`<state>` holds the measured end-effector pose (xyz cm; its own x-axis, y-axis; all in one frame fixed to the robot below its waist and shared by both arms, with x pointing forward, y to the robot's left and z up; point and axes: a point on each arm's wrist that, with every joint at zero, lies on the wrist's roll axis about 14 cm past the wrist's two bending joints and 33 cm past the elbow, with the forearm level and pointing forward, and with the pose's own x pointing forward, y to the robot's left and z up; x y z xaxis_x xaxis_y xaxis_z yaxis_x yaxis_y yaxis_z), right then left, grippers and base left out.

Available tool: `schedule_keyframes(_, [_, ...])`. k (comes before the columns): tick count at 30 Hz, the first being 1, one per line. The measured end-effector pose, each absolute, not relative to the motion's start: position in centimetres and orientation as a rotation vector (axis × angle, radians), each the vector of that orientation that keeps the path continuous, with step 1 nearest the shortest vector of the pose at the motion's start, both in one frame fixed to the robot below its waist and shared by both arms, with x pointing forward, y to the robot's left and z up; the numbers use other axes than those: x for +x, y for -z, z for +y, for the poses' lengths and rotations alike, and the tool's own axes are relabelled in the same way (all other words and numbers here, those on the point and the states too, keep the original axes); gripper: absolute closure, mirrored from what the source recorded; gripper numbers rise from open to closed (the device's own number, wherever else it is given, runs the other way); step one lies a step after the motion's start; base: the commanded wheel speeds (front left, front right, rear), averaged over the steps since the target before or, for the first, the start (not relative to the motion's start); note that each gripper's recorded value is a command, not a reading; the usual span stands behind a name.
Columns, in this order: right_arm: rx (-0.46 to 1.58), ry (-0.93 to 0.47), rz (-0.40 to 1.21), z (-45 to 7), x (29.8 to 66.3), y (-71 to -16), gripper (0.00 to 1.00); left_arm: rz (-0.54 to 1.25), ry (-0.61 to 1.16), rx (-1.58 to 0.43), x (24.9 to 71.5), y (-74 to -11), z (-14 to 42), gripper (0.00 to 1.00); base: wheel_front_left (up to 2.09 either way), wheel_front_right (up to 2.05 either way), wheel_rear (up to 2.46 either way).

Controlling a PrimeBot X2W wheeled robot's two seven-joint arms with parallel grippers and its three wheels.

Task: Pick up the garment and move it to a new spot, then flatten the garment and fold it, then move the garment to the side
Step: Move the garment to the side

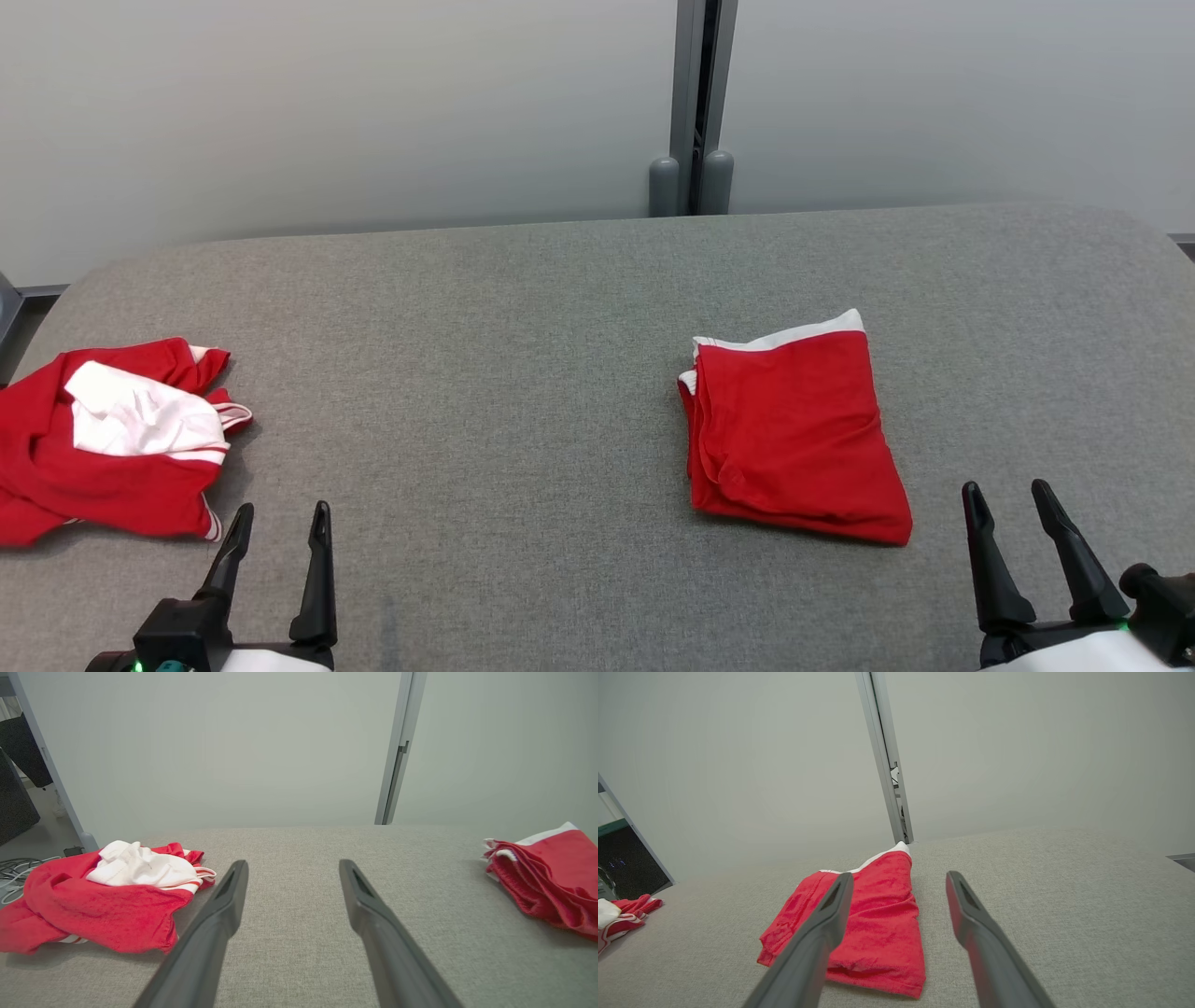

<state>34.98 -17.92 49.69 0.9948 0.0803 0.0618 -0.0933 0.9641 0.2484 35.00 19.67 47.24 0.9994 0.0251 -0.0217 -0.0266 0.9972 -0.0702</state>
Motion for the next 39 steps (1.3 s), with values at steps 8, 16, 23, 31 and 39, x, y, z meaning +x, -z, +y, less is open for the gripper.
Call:
schedule_keyframes(8, [0.253, -0.092, -0.041, -17.8, 34.9, -49.4, 0.00, 0.020, -0.021, -0.070, 34.9, -47.3, 19.4, 0.00, 0.00, 0.00, 0.00])
schedule_keyframes(16, [0.216, -0.157, -0.056, -16.7, 37.5, -50.3, 0.00, 0.020, -0.019, -0.083, 35.0, -47.3, 19.0, 0.00, 0.00, 0.00, 0.00])
schedule_keyframes(23, [0.187, -0.203, -0.014, -16.0, 41.4, -49.7, 0.00, -0.001, -0.035, -0.105, 35.8, -47.9, 19.1, 0.00, 0.00, 0.00, 0.00])
schedule_keyframes(31, [0.124, -0.237, 0.105, -15.6, 44.5, -46.5, 0.00, 0.005, -0.053, -0.121, 36.5, -47.8, 19.3, 0.00, 0.00, 0.00, 0.00])
schedule_keyframes(39, [0.090, -0.264, 0.245, -14.6, 46.7, -42.5, 0.00, 0.027, -0.074, -0.123, 37.1, -47.1, 19.8, 0.00, 0.00, 0.00, 0.00])
